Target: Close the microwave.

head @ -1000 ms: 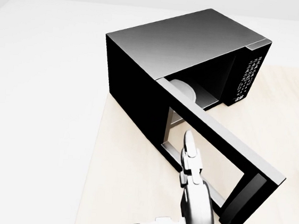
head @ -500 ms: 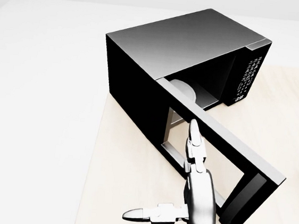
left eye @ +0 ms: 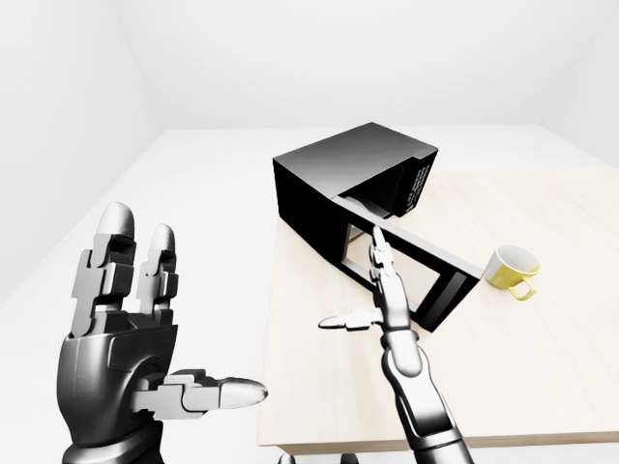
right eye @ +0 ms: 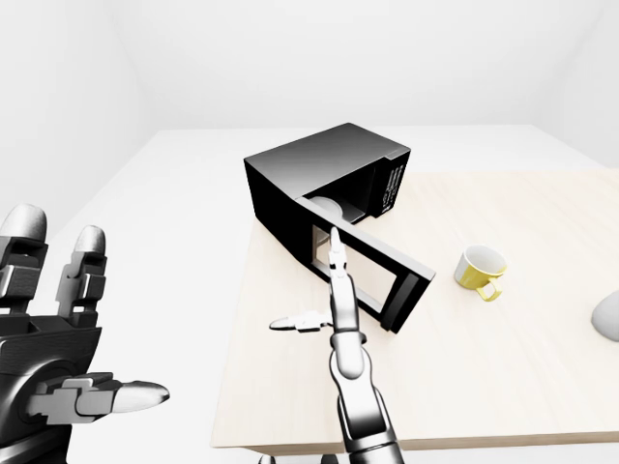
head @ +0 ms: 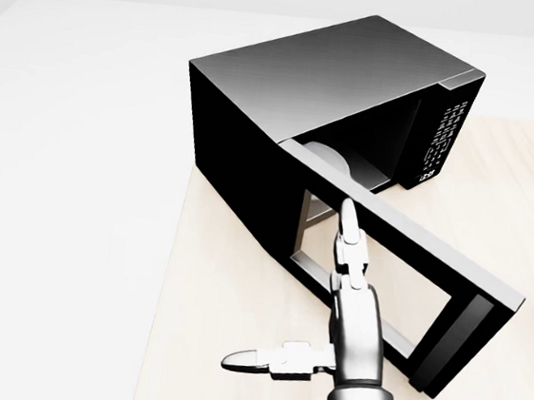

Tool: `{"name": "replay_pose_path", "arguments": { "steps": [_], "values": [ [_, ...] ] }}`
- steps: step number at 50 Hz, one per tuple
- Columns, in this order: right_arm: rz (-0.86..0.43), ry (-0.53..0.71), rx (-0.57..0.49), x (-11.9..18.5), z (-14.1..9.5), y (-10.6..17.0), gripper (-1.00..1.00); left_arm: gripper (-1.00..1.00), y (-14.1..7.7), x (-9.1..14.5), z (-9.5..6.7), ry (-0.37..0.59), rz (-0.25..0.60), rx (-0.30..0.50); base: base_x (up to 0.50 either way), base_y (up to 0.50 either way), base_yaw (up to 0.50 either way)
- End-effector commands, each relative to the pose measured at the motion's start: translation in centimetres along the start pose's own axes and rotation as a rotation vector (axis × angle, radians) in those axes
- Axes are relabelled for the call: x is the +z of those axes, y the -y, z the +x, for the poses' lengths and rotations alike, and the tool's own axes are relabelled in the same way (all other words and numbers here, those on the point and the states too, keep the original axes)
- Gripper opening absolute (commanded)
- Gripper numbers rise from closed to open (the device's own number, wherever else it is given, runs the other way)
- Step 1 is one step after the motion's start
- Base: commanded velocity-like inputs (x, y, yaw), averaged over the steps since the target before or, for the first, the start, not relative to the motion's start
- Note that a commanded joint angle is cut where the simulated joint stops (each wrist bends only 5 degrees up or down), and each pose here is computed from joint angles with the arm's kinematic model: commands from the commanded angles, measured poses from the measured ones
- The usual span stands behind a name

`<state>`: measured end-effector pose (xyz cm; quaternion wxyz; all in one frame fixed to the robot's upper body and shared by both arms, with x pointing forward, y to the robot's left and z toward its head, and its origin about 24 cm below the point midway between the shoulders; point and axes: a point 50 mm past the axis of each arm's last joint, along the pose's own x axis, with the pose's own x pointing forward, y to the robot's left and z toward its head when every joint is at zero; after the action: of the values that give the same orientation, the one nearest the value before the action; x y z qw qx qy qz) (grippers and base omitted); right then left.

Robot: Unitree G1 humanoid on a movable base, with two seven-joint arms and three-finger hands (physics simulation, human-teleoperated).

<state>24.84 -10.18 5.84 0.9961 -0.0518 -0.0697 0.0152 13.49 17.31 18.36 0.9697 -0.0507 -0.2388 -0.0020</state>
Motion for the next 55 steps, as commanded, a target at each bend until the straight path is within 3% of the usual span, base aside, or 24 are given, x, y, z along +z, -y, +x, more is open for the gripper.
{"name": "replay_pose_path", "arguments": {
  "steps": [1, 37, 55],
  "values": [
    [0.002, -0.010, -0.002, -0.2, 0.8, -0.2, 1.00, 1.00, -0.2, 0.0, 0.0, -0.009, 0.001, 0.003, 0.00, 0.00, 0.00],
    [-0.001, 0.036, -0.072, 1.0, 4.8, 1.6, 1.00, 1.00, -0.2, -0.1, -0.1, -0.017, 0.005, 0.005, 0.00, 0.00, 0.00],
    [0.006, 0.023, -0.089, 1.6, 8.4, 2.0, 1.00, 1.00, -0.1, -0.1, -0.1, -0.017, 0.004, 0.004, 0.00, 0.00, 0.00]
  ]
}}
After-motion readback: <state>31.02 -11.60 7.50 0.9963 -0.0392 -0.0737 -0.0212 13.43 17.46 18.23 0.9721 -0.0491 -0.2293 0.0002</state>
